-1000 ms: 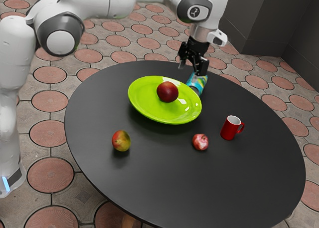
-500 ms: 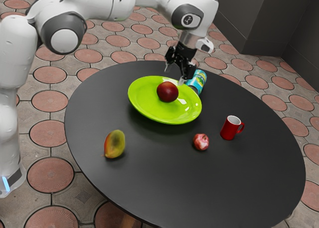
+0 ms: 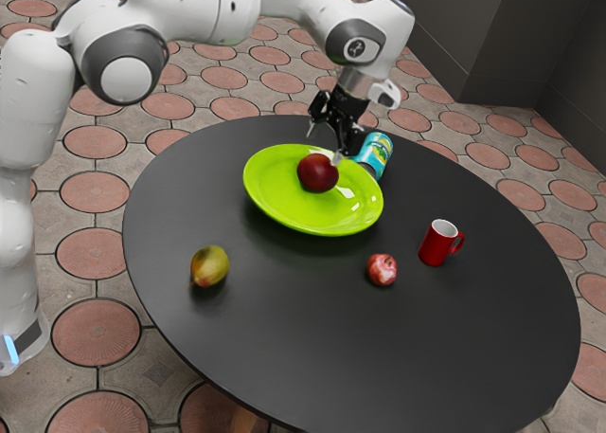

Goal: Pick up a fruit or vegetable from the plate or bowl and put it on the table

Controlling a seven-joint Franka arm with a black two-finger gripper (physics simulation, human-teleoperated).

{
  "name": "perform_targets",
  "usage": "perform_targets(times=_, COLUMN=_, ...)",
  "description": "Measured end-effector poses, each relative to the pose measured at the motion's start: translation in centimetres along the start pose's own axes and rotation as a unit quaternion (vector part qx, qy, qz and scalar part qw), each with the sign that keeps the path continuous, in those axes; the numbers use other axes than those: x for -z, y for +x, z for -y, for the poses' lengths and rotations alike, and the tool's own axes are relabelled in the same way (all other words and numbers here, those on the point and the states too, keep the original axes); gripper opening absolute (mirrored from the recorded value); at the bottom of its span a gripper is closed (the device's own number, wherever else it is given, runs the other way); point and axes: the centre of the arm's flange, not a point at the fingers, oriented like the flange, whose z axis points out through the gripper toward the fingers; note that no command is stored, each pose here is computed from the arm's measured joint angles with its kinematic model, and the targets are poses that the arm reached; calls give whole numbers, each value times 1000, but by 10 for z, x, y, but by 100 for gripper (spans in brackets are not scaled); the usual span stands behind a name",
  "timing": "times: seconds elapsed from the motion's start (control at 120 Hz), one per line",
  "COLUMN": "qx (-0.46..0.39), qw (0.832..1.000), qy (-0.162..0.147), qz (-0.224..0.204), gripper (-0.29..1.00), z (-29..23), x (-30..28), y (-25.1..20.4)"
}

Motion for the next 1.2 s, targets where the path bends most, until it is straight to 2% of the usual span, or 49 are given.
perform_targets(times=0.575, qx=4, qw=999, qy=5, qz=33, gripper=70, z=-3, x=-63, y=27)
perform_targets(times=0.8, qx=5, qw=1000, qy=3, qz=31, gripper=70, z=-4, x=-68, y=29)
perform_targets(times=0.833, qx=6, qw=1000, qy=3, qz=30, gripper=67, z=-4, x=-69, y=29)
perform_targets(times=0.992, qx=9, qw=1000, qy=6, qz=25, gripper=33, z=-4, x=-66, y=29)
perform_targets(times=1.025, qx=9, qw=1000, qy=8, qz=24, gripper=38, z=-4, x=-66, y=29)
perform_targets(times=1.15, qx=-9, qw=1000, qy=15, qz=2, gripper=30, z=-28, x=-44, y=24)
perform_targets(times=1.2, qx=-31, qw=999, qy=21, qz=-14, gripper=43, z=-57, x=-29, y=16)
